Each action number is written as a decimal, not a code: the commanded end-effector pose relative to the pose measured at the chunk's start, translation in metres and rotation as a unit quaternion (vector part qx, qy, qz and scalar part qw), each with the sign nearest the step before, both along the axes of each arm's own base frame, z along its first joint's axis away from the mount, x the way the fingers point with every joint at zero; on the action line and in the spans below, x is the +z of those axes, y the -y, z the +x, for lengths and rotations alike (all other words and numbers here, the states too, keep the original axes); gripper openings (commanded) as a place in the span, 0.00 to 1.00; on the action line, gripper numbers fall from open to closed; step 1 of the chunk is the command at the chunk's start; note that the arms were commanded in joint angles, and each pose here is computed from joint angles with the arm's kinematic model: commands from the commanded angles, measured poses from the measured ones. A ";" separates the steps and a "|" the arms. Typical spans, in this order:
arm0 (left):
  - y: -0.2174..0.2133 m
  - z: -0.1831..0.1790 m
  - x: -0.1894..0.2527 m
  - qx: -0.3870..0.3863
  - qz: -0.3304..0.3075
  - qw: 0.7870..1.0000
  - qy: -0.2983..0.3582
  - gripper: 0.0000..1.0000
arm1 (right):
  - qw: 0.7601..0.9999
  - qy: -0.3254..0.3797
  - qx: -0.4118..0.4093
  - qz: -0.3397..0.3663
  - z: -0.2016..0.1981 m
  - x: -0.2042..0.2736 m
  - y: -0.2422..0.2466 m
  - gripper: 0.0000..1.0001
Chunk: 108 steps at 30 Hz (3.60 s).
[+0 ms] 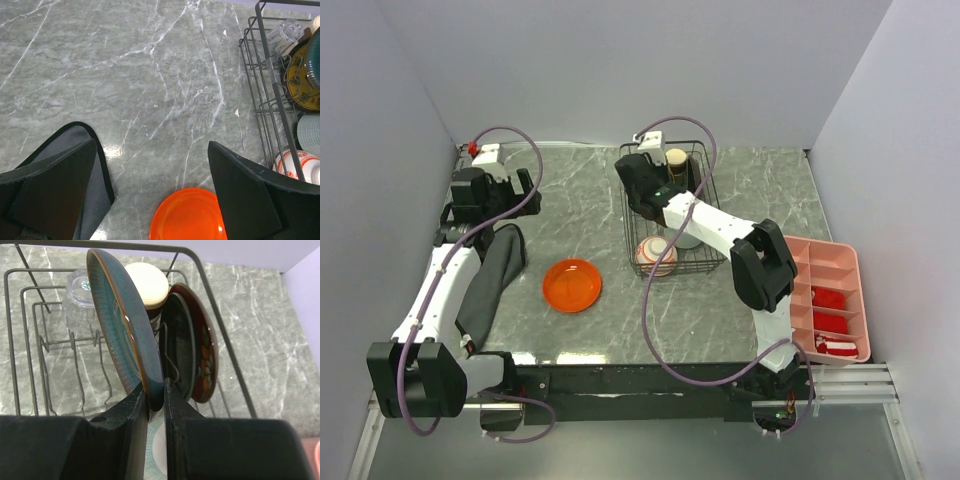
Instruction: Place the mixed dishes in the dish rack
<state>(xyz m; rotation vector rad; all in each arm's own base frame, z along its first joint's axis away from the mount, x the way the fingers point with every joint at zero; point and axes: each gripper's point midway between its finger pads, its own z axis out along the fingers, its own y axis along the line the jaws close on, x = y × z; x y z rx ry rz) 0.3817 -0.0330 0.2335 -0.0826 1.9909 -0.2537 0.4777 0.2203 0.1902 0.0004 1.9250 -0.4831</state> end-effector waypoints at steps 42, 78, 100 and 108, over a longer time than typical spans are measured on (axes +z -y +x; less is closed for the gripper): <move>0.075 -0.066 -0.139 -0.403 0.055 0.901 -0.150 1.00 | 0.886 -0.092 0.396 0.225 -0.058 0.085 -0.039 0.18; 0.105 -0.069 -0.051 -0.327 -0.049 0.940 -0.083 1.00 | 0.940 -0.020 0.331 0.079 0.122 -0.012 -0.116 0.00; 0.097 -0.061 -0.047 -0.297 -0.074 0.949 -0.077 1.00 | 0.969 -0.048 0.241 0.015 0.134 -0.053 -0.063 0.00; 0.097 -0.066 -0.048 -0.297 -0.076 0.949 -0.075 0.99 | 0.958 -0.021 0.275 0.077 0.128 -0.014 -0.082 0.00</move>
